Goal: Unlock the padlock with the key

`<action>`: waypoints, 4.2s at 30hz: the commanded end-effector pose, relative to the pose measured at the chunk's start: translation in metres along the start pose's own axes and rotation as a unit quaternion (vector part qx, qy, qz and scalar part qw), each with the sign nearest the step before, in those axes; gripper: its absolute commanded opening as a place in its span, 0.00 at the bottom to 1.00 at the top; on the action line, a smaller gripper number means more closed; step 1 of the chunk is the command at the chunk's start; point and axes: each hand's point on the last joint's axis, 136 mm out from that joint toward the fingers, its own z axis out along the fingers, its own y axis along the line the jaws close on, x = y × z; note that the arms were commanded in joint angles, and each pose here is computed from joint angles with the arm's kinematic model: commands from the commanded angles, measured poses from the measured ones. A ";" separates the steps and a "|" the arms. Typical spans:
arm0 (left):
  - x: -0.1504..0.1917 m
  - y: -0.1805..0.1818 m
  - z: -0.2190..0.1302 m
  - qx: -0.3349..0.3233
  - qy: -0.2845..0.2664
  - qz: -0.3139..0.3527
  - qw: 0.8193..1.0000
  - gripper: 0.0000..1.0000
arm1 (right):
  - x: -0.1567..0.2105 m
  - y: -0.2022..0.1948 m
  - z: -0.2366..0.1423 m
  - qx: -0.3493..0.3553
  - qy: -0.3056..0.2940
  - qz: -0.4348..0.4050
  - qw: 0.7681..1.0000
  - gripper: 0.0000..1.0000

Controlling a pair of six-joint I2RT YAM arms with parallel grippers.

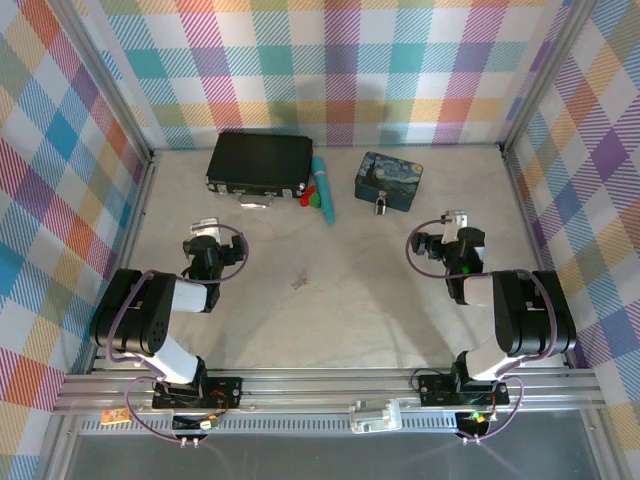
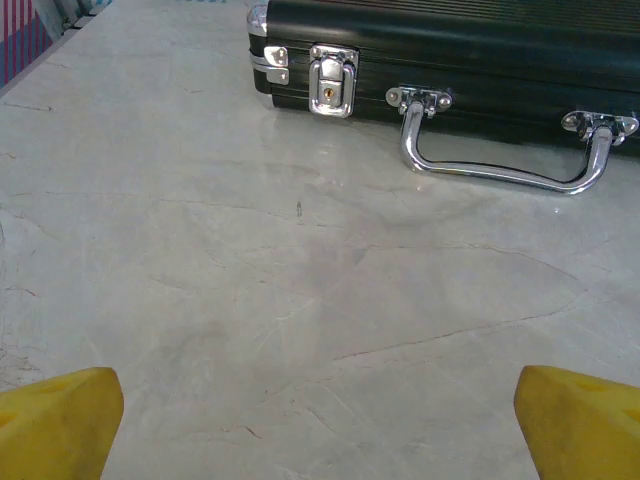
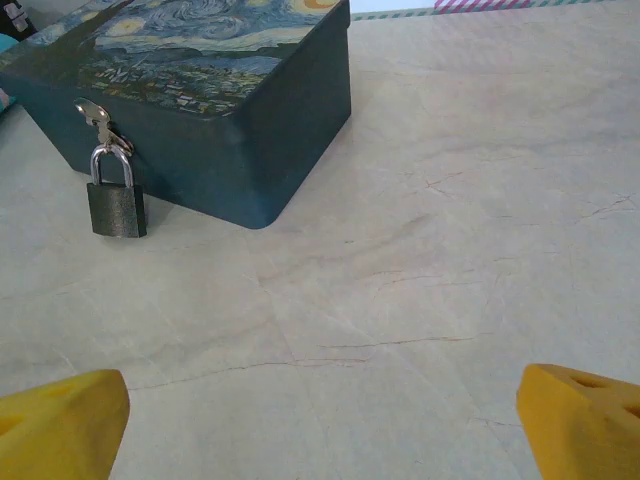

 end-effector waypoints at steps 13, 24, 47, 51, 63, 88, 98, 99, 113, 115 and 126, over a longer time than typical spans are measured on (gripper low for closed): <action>-0.010 0.001 0.003 0.000 -0.012 -0.007 1.000 0.99 | -0.010 0.000 0.001 -0.004 -0.014 -0.004 1.000 0.99; -0.011 0.001 0.003 0.002 -0.012 -0.008 1.000 0.99 | -0.009 0.000 0.001 -0.004 -0.012 -0.005 1.000 0.99; -0.082 -0.006 -0.028 -0.014 0.005 -0.060 0.998 1.00 | -0.069 -0.006 -0.024 0.053 0.070 0.112 0.990 0.99; -0.098 -0.046 -0.031 0.067 0.046 -0.135 0.988 1.00 | -0.078 0.012 -0.003 0.009 0.129 0.155 0.979 0.99; -0.069 -0.123 -0.022 0.113 0.118 -0.235 0.958 1.00 | -0.085 0.024 0.106 -0.038 0.217 0.230 0.948 0.99; -0.059 -0.178 -0.027 0.199 0.142 -0.260 0.934 1.00 | -0.013 0.029 0.090 -0.050 0.328 0.188 0.924 0.46; -0.060 -0.176 -0.029 0.196 0.141 -0.257 0.936 1.00 | 0.028 0.035 0.019 -0.045 0.390 0.172 0.904 0.44; -0.061 -0.176 -0.030 0.196 0.142 -0.257 0.936 1.00 | 0.030 0.035 0.013 -0.043 0.389 0.173 0.904 0.48; -0.069 -0.165 -0.041 0.186 0.127 -0.264 0.938 1.00 | -0.025 0.040 0.062 -0.062 0.309 0.236 0.919 0.91; -0.066 -0.160 -0.045 0.178 0.128 -0.261 0.940 1.00 | -0.024 0.042 0.071 -0.068 0.306 0.238 0.919 0.89; -0.066 -0.147 -0.055 0.161 0.125 -0.256 0.945 1.00 | 0.015 0.066 0.056 -0.114 0.375 0.138 0.910 0.51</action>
